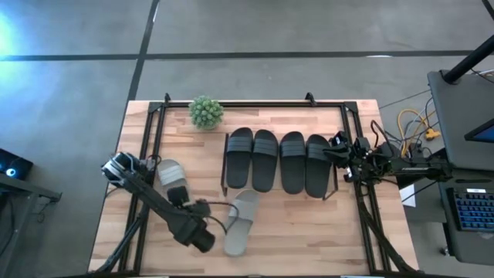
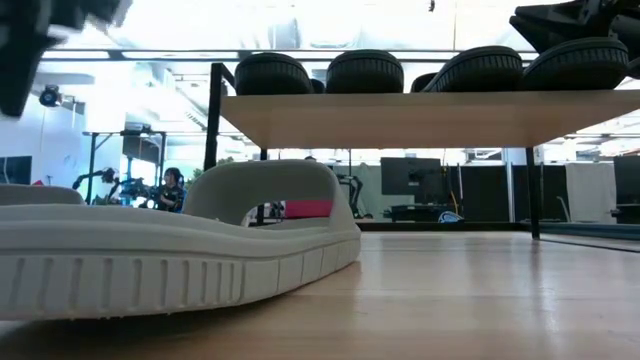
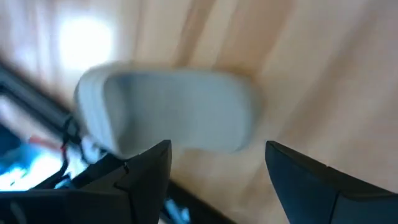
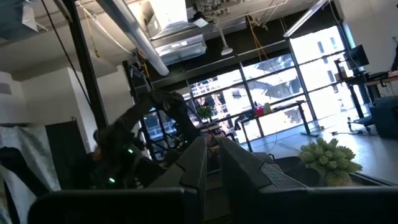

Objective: Pick and place slides into the shelf
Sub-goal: Move the gray slipper to the bottom center of the table

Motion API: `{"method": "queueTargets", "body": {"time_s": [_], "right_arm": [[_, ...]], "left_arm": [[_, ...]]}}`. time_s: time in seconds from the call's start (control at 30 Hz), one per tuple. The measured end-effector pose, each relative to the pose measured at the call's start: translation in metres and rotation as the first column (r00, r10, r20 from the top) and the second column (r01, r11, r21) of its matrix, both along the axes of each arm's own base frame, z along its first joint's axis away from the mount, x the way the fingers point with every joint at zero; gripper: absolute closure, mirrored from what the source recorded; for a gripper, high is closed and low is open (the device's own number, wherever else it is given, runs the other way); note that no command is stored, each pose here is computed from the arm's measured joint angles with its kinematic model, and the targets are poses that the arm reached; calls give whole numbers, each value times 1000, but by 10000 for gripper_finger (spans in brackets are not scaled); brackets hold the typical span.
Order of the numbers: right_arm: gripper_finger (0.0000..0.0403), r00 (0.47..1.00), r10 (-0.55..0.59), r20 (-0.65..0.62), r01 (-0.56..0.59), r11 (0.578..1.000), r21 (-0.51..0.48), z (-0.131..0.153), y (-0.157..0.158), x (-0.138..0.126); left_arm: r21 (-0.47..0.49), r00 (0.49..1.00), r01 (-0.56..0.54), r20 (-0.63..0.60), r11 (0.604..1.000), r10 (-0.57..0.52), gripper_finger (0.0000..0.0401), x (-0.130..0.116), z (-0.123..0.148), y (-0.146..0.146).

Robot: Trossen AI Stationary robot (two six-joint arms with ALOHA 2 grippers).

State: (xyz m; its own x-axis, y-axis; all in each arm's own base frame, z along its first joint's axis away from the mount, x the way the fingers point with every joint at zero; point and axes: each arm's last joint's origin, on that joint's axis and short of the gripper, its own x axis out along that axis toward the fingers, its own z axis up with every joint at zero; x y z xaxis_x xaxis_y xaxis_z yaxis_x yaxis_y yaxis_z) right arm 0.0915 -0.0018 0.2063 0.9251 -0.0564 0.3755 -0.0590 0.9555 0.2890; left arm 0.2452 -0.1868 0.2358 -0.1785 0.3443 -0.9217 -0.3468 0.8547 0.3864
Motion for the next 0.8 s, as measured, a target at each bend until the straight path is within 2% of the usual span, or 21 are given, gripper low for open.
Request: {"method": "queueTargets", "body": {"time_s": [0.1,0.23,0.43,0.67,0.8], "right_arm": [[364,1000,0,0,0,1000,0,0,0,0],[364,1000,0,0,0,1000,0,0,0,0],[364,1000,0,0,0,1000,0,0,0,0],[364,1000,0,0,0,1000,0,0,0,0],[364,1000,0,0,0,1000,0,0,0,0]], "left_arm": [[84,994,-67,-85,994,74,157,-15,-25,15],[125,972,-121,-184,985,143,157,-27,-46,27],[169,971,-102,-199,980,135,157,-33,-54,32],[158,974,-105,-184,982,134,157,-35,-66,35],[226,963,-82,-234,971,136,157,-41,-64,40]]}}
